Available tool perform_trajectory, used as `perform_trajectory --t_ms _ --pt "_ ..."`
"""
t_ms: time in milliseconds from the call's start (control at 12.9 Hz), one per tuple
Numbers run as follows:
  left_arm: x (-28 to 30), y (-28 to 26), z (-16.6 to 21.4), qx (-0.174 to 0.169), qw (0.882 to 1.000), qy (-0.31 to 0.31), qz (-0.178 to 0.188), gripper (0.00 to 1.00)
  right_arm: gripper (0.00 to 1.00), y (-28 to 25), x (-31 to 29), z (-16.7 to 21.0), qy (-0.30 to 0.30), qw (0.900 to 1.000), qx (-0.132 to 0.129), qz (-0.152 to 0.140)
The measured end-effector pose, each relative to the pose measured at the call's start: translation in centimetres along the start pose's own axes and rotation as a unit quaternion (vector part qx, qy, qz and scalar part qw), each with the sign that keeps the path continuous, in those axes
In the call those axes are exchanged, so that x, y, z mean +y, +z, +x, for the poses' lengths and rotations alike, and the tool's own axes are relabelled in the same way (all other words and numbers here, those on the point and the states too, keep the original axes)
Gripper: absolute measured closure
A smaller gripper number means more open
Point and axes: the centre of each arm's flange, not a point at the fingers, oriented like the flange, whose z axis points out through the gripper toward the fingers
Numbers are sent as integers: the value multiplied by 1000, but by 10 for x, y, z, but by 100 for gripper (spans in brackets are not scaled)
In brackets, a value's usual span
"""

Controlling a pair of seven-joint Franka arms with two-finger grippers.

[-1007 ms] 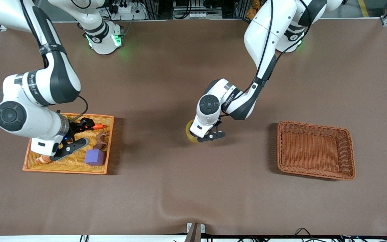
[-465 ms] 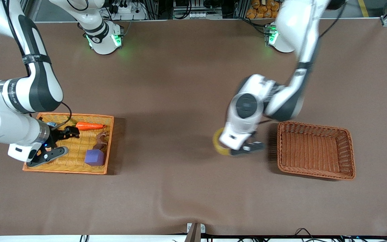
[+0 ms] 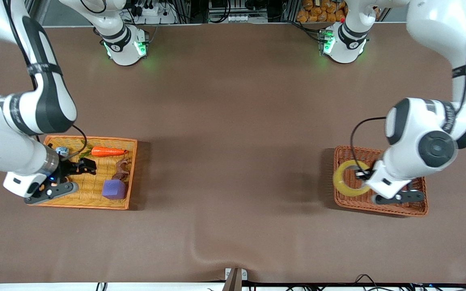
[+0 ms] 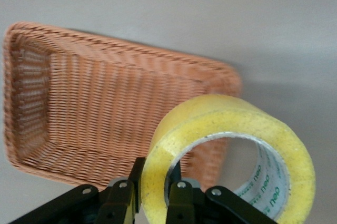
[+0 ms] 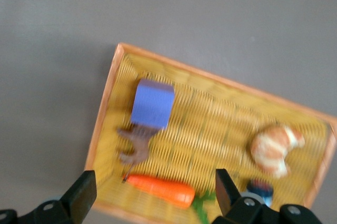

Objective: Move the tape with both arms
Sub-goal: 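Carry the tape into the wicker basket with the left gripper, then open the left gripper and raise it from the basket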

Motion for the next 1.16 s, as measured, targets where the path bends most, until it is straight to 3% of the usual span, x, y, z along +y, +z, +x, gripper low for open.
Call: perform_trajectory --t_ms 310,465,620,1007,1085,1162 --pt "-65 76 -5 -10 1000 -3 -7 78 0 -133 -20 -67 49 998 12 -28" --pt "-76 112 -11 -11 1000 -10 -10 78 0 -170 -20 -100 77 997 17 -2" --pt "-78 114 -8 -1 1000 -7 -11 61 0 -180 5 -117 108 994 18 26" --pt "-83 18 13 73 997 -3 -15 7 0 -212 33 -162 147 989 22 27" --pt "-85 -10 11 77 997 -4 -15 0 0 -213 40 -169 155 987 16 30" --pt "-87 -38 5 80 997 -5 -14 0 0 -213 45 -174 165 986 8 32"
